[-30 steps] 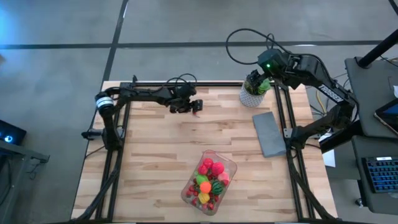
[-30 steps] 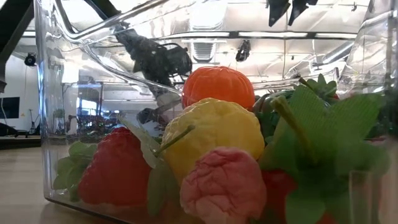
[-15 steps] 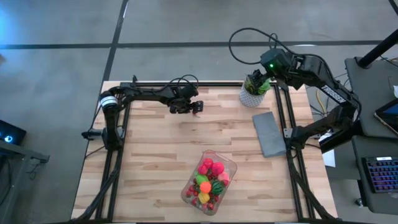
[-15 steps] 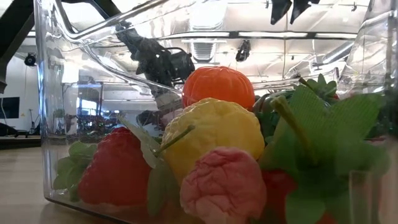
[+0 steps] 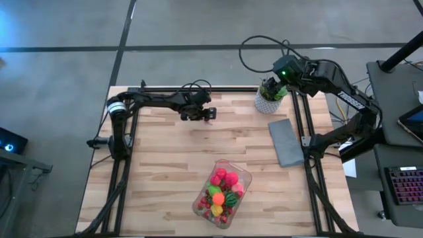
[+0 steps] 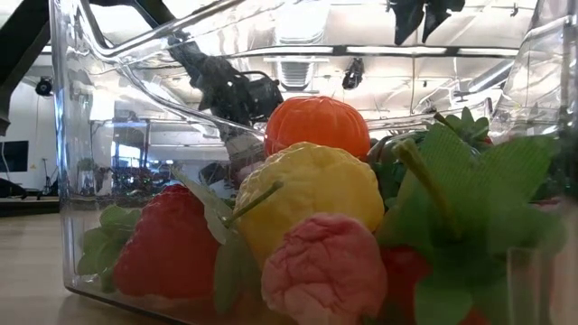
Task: Pick and placing Produce into tupperware
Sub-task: Put the red cherry into the transparent basket
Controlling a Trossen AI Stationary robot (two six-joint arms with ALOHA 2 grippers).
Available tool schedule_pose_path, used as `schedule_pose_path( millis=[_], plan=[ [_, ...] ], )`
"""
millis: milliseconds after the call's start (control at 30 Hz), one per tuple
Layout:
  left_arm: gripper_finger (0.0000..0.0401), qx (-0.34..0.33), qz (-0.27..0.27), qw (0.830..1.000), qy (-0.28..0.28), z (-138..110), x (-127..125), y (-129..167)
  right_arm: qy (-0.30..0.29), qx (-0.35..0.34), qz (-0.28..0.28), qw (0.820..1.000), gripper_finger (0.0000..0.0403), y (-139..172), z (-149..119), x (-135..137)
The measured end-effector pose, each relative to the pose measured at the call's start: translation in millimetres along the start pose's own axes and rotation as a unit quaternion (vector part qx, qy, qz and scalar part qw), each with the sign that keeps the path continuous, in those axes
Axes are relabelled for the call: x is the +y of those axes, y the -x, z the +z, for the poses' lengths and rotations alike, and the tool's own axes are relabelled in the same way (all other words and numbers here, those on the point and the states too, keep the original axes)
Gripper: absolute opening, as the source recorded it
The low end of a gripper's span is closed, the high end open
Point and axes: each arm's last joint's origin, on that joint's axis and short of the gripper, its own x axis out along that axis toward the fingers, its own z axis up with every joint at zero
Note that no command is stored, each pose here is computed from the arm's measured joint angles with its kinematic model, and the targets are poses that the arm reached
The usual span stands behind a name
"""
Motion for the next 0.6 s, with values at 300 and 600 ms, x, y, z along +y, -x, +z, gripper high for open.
schedule_pose_path(
  millis=[300,600],
  plan=[
    [0.0154,0.008,0.001,1.0,0.025,-1.1,1.7,-11.6,0.004,0.003,-0.001,1.0,0.0316,-0.9,-1.2,0.2],
    [0.0154,0.006,0.005,1.0,0.021,-0.9,1.9,-15.2,0.004,0.0,0.0,1.0,0.0316,0.9,-1.6,-1.1]
  ],
)
